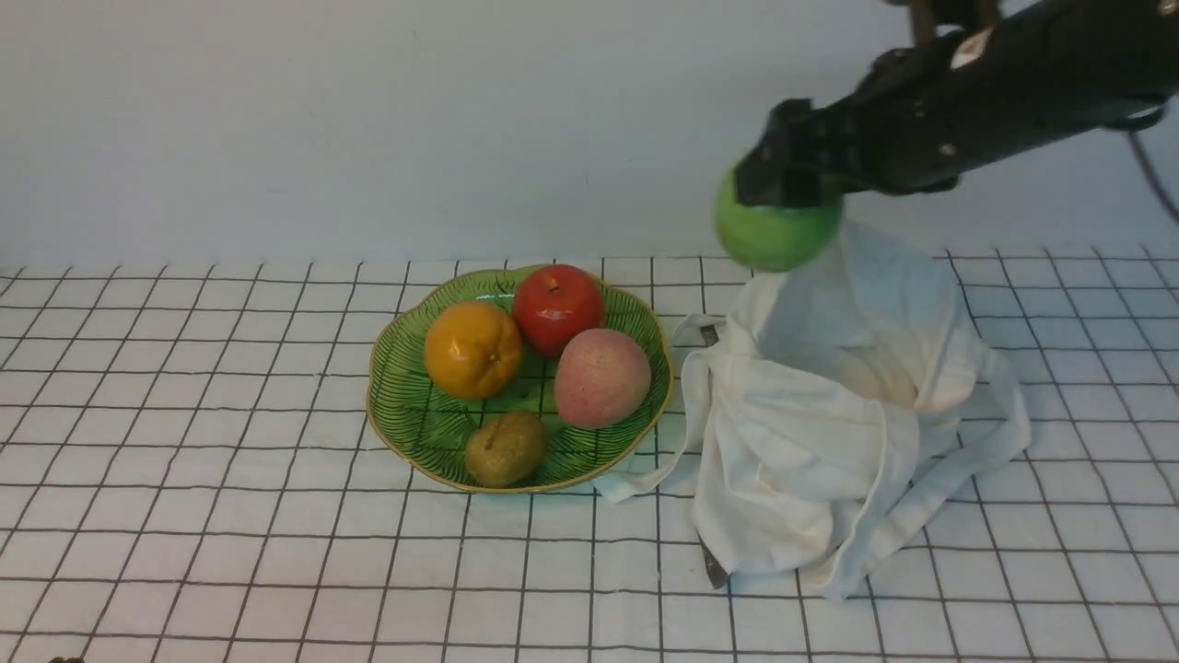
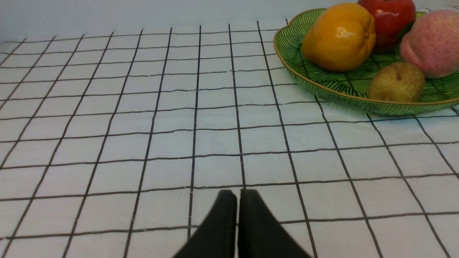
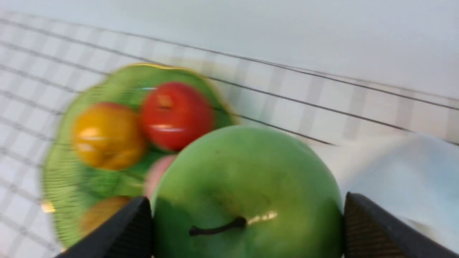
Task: Take the fruit out of the bag on the white checkered tablecloth and place them on the plate.
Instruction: 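Move the fruit from the bag and place it onto the plate with the right gripper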
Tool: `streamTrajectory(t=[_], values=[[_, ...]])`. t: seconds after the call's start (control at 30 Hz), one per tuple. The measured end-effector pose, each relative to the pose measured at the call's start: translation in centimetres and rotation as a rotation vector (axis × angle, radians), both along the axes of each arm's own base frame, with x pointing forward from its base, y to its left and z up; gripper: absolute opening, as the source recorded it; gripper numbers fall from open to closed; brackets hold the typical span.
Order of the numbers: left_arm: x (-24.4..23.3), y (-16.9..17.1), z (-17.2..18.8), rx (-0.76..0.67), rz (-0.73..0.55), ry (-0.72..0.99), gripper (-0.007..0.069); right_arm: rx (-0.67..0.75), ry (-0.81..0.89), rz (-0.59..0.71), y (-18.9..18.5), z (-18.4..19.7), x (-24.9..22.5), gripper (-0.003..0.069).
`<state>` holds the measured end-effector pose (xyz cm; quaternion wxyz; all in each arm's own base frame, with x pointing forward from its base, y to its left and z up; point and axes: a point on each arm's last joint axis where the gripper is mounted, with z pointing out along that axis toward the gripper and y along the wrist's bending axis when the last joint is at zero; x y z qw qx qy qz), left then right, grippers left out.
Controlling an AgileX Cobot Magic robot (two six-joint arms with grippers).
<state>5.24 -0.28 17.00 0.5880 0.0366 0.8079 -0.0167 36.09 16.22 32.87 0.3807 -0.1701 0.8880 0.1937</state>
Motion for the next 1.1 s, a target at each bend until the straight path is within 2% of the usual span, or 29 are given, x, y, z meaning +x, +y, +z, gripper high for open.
streamTrajectory(t=[0.03, 0.1, 0.17, 0.3, 0.4, 0.5, 0.7, 0.97, 1.1], values=[[0.0, 0.0, 0.0, 0.000, 0.000, 0.000, -0.0008, -0.006, 0.000, 0.011, 0.3, -0.2, 0.0, 0.0617], [0.0, 0.0, 0.0, 0.000, 0.000, 0.000, -0.0008, 0.046, -0.024, 0.086, 4.1, -2.0, 0.1, 0.0617], [0.0, 0.0, 0.0, 0.000, 0.000, 0.000, -0.0008, 0.059, -0.057, 0.119, 6.3, -3.1, 0.1, 0.0617], [0.0, 0.0, 0.0, 0.000, 0.000, 0.000, -0.0008, 0.022, -0.161, 0.183, 10.7, -6.4, 0.3, 0.0617], [0.0, 0.0, 0.0, 0.000, 0.000, 0.000, -0.0008, -0.013, -0.220, 0.198, 12.4, -8.4, 0.5, 0.0617], [0.0, 0.0, 0.0, 0.000, 0.000, 0.000, -0.0008, -0.026, -0.256, 0.180, 13.0, -9.7, 0.9, 0.0624], [0.0, 0.0, 0.0, 0.000, 0.000, 0.000, -0.0008, -0.025, -0.240, 0.162, 13.1, -10.8, 1.2, 0.0689], [0.0, 0.0, 0.0, 0.000, 0.000, 0.000, -0.0008, -0.023, -0.219, 0.179, 13.1, -10.7, 1.0, 0.0691], [0.0, 0.0, 0.0, 0.000, 0.000, 0.000, -0.0008, -0.019, -0.204, 0.231, 12.9, -8.7, 0.0, 0.0691]])
